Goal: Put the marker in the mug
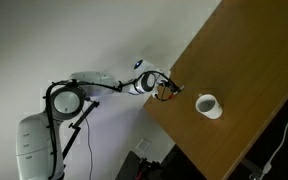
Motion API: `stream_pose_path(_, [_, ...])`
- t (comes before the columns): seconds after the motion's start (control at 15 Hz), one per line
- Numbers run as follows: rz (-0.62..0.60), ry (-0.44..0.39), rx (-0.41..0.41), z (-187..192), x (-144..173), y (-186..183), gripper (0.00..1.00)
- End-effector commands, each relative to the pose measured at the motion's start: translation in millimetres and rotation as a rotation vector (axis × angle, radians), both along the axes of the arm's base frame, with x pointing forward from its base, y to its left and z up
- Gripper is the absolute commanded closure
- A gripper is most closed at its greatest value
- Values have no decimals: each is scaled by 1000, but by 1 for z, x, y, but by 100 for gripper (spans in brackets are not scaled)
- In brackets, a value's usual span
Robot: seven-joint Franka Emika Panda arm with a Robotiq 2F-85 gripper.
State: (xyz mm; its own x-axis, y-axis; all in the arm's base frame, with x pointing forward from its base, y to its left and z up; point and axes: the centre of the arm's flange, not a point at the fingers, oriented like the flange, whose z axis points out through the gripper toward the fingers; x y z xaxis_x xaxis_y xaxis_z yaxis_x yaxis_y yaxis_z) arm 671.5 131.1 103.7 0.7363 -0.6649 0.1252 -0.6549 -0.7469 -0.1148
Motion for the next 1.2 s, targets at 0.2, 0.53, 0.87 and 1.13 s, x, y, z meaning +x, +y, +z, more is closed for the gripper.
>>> stream_pose_path(0.2, [89,38,129,76,-16,-12,94])
stream_pose_path(0.53, [124,112,101,131,-25,-24,94])
stream_pose_path(0.87, [56,153,4,166,-33,-39,94])
stream_pose_path(1.13, [-80,149,-113,180,-36,-48,94])
